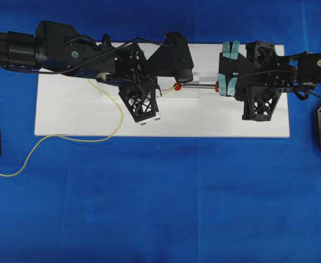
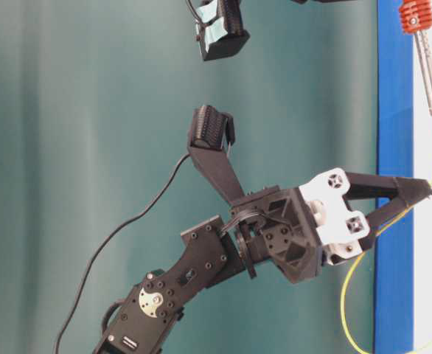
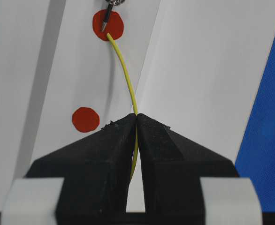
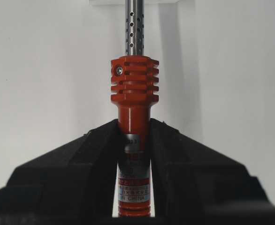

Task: Touch the tip of the soldering iron to the tip of the solder at the mark.
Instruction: 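Hold the iron tip against the solder tip at the right dot, then withdraw both tools from the strip toward the table edges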

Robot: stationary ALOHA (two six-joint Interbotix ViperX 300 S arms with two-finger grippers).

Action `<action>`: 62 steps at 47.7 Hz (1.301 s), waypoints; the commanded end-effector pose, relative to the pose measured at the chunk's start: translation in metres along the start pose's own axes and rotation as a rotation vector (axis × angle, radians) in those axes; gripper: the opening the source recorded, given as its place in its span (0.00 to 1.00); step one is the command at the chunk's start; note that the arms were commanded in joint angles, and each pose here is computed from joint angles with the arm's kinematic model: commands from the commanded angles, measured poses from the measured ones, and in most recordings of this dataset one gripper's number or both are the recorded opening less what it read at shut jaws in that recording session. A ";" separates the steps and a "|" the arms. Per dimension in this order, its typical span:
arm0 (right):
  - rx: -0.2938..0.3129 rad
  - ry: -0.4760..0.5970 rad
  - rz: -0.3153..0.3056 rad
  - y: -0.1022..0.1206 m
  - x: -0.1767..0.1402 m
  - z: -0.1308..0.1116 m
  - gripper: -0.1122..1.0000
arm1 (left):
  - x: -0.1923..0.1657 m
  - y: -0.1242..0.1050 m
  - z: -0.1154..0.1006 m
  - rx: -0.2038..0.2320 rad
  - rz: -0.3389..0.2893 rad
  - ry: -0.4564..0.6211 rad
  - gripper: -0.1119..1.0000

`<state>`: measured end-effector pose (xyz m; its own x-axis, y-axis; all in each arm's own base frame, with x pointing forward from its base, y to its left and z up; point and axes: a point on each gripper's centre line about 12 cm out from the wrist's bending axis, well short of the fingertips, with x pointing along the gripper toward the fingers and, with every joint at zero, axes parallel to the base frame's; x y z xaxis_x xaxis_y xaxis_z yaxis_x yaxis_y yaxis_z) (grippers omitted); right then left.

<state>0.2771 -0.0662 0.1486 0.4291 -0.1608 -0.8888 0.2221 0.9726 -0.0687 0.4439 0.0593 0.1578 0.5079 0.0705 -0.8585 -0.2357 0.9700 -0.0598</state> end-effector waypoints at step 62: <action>-0.002 -0.038 -0.002 -0.001 -0.006 0.011 0.15 | -0.029 -0.001 0.018 0.001 -0.007 -0.081 0.11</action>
<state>0.2772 -0.0663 0.1482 0.4291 -0.1613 -0.8888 0.2197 0.9730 -0.0705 0.4440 0.0593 0.1624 0.5170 0.0717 -0.8530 -0.2350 0.9701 -0.0609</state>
